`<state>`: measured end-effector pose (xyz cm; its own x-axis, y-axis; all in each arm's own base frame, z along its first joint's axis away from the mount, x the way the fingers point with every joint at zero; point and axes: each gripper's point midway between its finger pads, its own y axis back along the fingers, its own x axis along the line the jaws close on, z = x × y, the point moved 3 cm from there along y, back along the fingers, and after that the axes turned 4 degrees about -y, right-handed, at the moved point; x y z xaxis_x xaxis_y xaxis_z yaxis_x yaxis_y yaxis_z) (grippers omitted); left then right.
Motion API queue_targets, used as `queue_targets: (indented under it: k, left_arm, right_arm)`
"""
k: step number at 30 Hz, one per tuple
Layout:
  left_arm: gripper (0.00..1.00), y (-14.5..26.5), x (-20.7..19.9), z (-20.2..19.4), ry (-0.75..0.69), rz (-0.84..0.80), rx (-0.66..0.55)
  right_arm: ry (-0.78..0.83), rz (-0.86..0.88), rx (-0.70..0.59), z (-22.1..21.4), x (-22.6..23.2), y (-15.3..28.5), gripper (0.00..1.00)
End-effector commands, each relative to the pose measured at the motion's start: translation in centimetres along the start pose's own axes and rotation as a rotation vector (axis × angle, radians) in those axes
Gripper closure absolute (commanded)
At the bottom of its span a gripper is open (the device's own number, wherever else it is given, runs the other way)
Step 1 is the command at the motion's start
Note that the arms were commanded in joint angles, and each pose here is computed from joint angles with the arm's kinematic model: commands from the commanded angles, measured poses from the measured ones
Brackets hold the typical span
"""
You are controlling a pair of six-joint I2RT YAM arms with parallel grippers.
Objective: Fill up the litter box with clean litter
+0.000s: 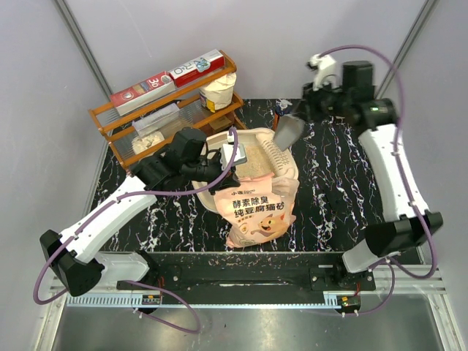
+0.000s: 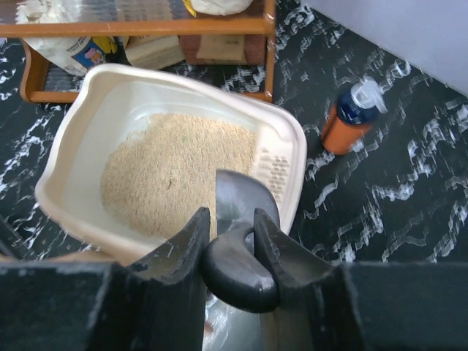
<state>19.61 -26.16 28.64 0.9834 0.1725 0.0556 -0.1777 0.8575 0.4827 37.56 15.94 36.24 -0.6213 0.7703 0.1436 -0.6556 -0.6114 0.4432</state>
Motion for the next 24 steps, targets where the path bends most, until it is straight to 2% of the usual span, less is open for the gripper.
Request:
queue_targets:
  k: [1, 4, 8, 18, 24]
  left_arm:
    - [1.0, 1.4, 0.4, 2.2, -0.049, 0.031, -0.096]
    - [1.0, 1.3, 0.6, 2.2, -0.04, 0.034, -0.099]
    - [1.0, 1.1, 0.9, 2.3, -0.03, 0.031, -0.102]
    - [1.0, 1.0, 1.0, 2.9, -0.022, 0.031, -0.116]
    - [1.0, 1.1, 1.1, 3.1, -0.026, 0.033, -0.121]
  right_arm:
    - [-0.034, 0.141, 0.021, 0.2, 1.6, 7.5, 1.0]
    - [-0.013, 0.22, 0.065, -1.0, 3.7, 10.0, 1.0]
    - [0.018, 0.308, 0.033, -1.6, 6.2, 12.1, 1.0]
    - [-0.013, 0.422, 0.119, -4.6, 6.6, 10.3, 1.0]
    - [0.055, 0.464, 0.214, -7.6, 7.0, 7.1, 1.0]
